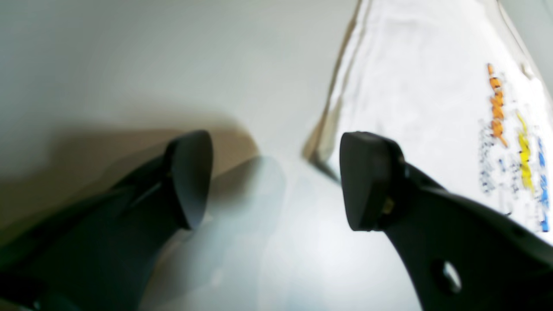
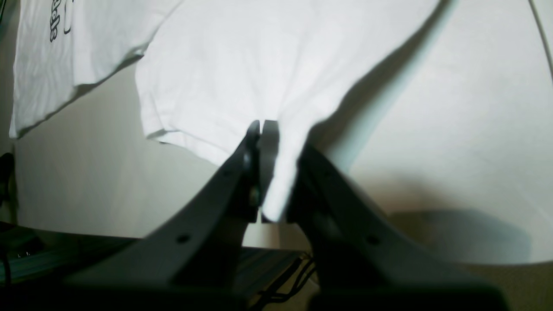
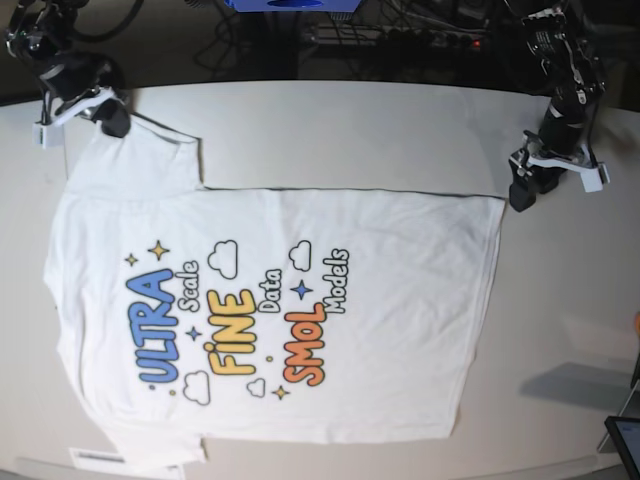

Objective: Fold the T-shirt properly

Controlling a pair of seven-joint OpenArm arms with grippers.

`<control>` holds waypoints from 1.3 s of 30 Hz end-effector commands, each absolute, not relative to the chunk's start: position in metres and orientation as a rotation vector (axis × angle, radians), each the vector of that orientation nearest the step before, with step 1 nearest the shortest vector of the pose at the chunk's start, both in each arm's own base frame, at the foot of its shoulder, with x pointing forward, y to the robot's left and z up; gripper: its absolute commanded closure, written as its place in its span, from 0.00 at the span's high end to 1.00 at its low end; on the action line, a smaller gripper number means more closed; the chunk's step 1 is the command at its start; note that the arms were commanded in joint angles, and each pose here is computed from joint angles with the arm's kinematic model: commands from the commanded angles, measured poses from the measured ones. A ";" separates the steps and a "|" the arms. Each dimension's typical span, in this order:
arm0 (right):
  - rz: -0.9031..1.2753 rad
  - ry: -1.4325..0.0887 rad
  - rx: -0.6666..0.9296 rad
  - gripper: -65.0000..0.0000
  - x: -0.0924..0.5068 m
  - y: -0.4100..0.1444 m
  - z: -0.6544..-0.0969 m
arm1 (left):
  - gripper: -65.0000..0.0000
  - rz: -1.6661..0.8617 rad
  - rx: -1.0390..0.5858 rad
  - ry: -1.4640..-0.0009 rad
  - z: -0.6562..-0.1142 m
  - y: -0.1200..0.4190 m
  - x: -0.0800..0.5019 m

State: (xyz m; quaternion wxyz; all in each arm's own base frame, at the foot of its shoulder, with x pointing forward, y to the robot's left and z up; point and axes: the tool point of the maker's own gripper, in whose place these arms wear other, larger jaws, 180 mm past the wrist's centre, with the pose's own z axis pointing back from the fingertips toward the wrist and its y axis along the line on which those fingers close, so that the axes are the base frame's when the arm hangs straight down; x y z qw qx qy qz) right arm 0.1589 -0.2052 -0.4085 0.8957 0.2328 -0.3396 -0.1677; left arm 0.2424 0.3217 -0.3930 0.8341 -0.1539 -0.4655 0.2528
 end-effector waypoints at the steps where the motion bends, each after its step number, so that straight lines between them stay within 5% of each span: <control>1: -0.337 -0.740 0.487 0.01 0.163 -0.207 -0.400 | 0.70 0.517 -0.335 -0.956 -0.397 0.316 0.245; 19: -0.337 -0.740 0.487 0.01 0.163 -0.207 -0.400 | 0.69 0.457 -0.449 -0.892 -0.417 0.261 0.264; 25: -0.337 -0.740 0.487 0.01 0.163 -0.207 -0.400 | 0.55 0.486 -0.461 -0.877 -0.426 0.261 0.268; 39: -0.322 -0.740 0.473 0.01 0.164 -0.213 -0.399 | 0.54 0.534 -0.486 -0.826 -0.445 0.254 0.261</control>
